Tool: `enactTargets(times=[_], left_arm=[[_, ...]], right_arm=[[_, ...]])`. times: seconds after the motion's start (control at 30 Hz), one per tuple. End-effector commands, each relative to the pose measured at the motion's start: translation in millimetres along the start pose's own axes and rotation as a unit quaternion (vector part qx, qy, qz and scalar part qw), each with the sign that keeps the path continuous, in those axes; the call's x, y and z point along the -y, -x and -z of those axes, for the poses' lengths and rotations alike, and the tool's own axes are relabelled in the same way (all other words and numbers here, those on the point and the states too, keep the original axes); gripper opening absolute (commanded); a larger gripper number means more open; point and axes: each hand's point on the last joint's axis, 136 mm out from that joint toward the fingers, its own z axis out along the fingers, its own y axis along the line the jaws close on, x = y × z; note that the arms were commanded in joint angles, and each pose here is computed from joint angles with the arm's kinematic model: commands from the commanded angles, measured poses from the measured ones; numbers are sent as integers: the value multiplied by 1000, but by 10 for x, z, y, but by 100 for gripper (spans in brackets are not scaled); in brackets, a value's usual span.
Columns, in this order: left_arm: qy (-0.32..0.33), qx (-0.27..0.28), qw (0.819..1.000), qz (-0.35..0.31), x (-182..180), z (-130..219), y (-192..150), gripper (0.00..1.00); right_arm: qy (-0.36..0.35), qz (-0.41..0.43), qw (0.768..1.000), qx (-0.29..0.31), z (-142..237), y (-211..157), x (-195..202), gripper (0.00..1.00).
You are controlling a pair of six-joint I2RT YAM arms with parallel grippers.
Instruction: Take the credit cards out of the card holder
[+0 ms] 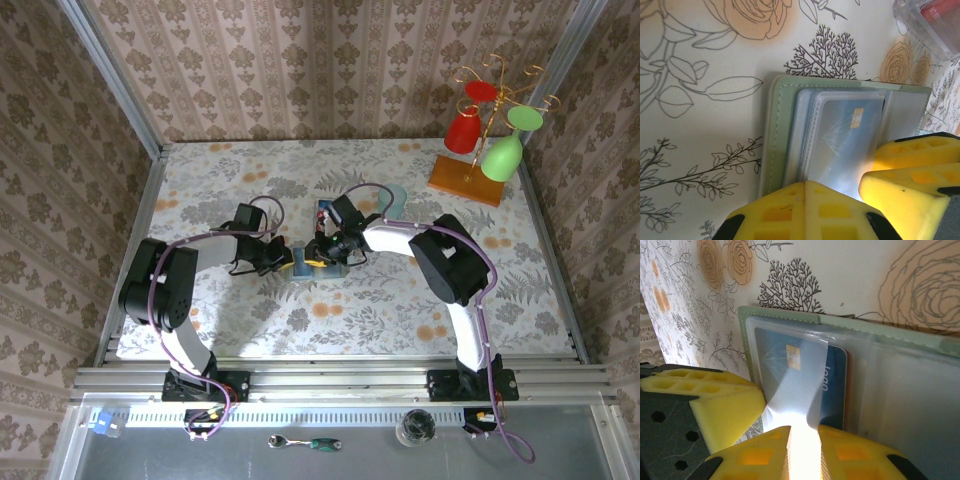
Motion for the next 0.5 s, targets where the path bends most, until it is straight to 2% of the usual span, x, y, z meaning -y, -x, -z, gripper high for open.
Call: enactTargets(times=[0.0, 0.17, 0.3, 0.47], left_arm=[[13, -5, 1000, -1, -105, 18, -59, 0], [9, -5, 1000, -2, -89, 21, -57, 0], [9, -3, 1000, -2, -81, 31, -48, 0], [10, -1, 1000, -4, -72, 46, -44, 8]], right_arm=[[22, 0, 1000, -8, -59, 19, -116, 20], [7, -6, 1000, -12, -85, 4, -41, 20], [-38, -8, 999, -6, -33, -22, 111, 21], [-71, -5, 997, -1, 42, -52, 211, 21]])
